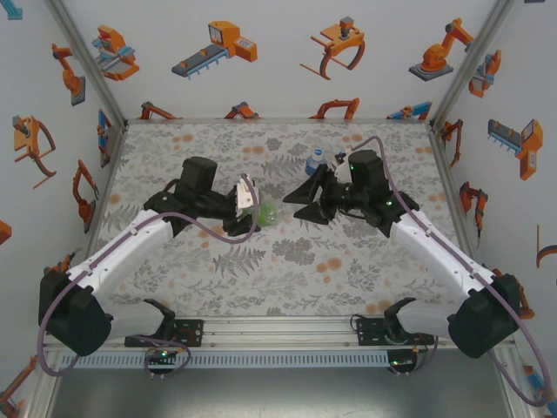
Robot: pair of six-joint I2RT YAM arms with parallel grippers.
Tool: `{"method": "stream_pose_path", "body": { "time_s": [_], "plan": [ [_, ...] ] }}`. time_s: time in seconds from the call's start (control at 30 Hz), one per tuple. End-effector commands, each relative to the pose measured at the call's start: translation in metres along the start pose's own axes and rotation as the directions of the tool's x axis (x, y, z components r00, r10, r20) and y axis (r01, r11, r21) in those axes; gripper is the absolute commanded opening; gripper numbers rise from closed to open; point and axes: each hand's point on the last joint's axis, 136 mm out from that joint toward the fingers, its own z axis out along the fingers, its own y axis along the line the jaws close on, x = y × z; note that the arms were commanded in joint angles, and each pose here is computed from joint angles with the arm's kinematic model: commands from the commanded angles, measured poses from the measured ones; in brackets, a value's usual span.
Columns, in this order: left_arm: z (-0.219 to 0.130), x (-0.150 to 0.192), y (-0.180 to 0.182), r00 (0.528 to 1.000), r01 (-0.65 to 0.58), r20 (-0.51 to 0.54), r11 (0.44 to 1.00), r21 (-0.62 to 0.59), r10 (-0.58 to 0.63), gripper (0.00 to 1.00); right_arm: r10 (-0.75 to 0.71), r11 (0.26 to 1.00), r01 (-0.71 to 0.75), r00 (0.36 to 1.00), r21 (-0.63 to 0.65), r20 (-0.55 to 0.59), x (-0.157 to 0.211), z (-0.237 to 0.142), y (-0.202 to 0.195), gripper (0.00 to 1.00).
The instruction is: Screw on the bottle caps
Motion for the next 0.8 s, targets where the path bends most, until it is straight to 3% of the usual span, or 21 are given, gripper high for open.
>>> {"method": "stream_pose_path", "body": {
  "time_s": [0.0,0.13,0.23,0.3,0.43,0.47,0.57,0.67,0.77],
  "plan": [
    [-0.007,-0.024,-0.003,0.996,-0.051,0.077,0.999,0.017,0.05,0.0,-0.116,0.993,0.115,0.993,0.01,0.025,-0.006,-0.014,0.011,0.59],
    [-0.007,-0.025,-0.006,0.995,-0.054,0.085,0.998,0.032,0.051,0.0,-0.29,0.957,0.29,0.953,0.005,0.088,-0.016,-0.025,0.028,0.6],
    [-0.007,-0.027,-0.008,0.994,-0.054,0.093,0.997,0.046,0.05,0.0,-0.511,0.854,0.519,0.849,-0.03,0.133,-0.019,-0.035,0.056,0.6],
    [-0.007,-0.028,-0.01,0.994,-0.054,0.096,0.997,0.057,0.048,0.0,-0.676,0.727,0.687,0.72,-0.015,0.158,-0.017,-0.045,0.069,0.59],
    [-0.008,-0.029,-0.015,0.994,-0.058,0.101,0.994,0.092,0.048,0.0,-0.933,0.31,0.95,0.311,-0.033,0.184,0.01,-0.063,0.083,0.62],
    [-0.007,-0.029,-0.017,0.994,-0.056,0.104,0.993,0.103,0.045,0.0,-0.96,0.192,0.979,0.202,-0.07,0.193,0.022,-0.065,0.084,0.62],
    [-0.007,-0.03,-0.021,0.993,-0.057,0.112,0.99,0.13,0.043,0.0,-0.973,-0.079,0.976,-0.031,-0.202,0.229,0.059,-0.072,0.08,0.61],
    [-0.007,-0.028,-0.024,0.994,-0.059,0.101,0.987,0.148,0.045,0.0,-0.937,-0.284,0.924,-0.211,-0.258,0.277,0.083,-0.076,0.068,0.59],
    [-0.007,-0.027,-0.026,0.994,-0.064,0.094,0.985,0.159,0.049,0.0,-0.92,-0.336,0.908,-0.259,-0.25,0.295,0.083,-0.071,0.066,0.59]
  ]
}}
